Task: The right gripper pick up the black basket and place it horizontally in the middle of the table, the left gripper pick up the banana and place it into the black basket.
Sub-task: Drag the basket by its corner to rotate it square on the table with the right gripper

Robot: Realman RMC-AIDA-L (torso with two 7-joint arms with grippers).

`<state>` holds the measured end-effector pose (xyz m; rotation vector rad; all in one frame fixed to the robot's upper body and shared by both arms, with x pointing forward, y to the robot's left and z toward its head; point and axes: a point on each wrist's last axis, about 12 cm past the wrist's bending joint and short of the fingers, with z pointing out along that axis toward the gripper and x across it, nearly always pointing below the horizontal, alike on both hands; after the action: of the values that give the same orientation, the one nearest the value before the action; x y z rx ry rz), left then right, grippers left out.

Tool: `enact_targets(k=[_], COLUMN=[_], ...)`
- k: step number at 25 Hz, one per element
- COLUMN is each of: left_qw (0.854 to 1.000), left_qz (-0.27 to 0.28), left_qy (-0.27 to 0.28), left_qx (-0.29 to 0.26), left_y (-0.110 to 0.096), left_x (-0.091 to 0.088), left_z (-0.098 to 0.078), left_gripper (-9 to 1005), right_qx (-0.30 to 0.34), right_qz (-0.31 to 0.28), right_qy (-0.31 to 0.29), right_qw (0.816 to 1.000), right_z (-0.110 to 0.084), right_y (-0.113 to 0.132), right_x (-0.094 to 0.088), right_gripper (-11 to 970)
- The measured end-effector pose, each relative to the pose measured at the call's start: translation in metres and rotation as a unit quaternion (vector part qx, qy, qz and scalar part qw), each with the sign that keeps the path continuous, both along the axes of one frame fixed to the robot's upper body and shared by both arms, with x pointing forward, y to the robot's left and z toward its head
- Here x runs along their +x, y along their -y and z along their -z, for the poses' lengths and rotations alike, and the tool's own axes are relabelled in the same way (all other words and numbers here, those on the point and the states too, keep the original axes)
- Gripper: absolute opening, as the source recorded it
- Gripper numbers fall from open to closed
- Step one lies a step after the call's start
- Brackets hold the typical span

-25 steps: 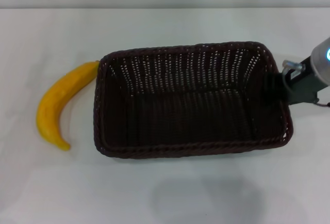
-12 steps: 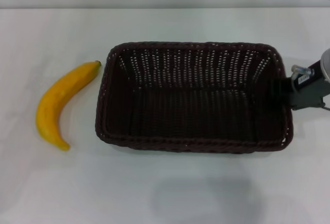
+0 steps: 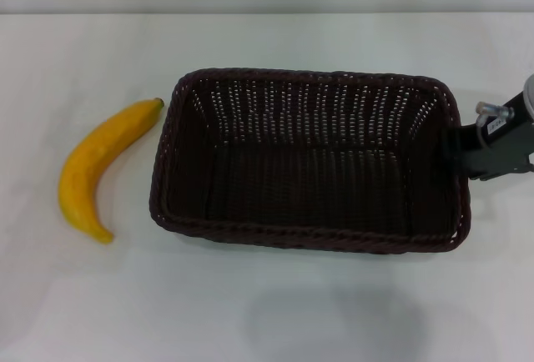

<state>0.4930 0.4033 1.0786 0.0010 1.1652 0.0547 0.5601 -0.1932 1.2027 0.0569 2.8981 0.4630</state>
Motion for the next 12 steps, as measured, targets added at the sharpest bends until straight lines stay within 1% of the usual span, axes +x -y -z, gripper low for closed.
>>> enact_targets(k=[6,12], left_qw=[1.000,1.000], left_qz=[0.000,-0.002], left_qy=[0.000,-0.001], left_qx=[0.000,0.000], left_y=[0.001,0.001], left_x=[0.000,-0.001], left_z=[0.001,0.001], left_gripper=[861,861], right_qx=[-0.007,0.005], right_qz=[0.001,0.000], right_qy=[-0.001,0.002], right_qw=[1.000,1.000], right_z=[-0.011,-0.018], right_y=[0.011,0.021], right_x=[0.002,0.004], right_gripper=[214,215])
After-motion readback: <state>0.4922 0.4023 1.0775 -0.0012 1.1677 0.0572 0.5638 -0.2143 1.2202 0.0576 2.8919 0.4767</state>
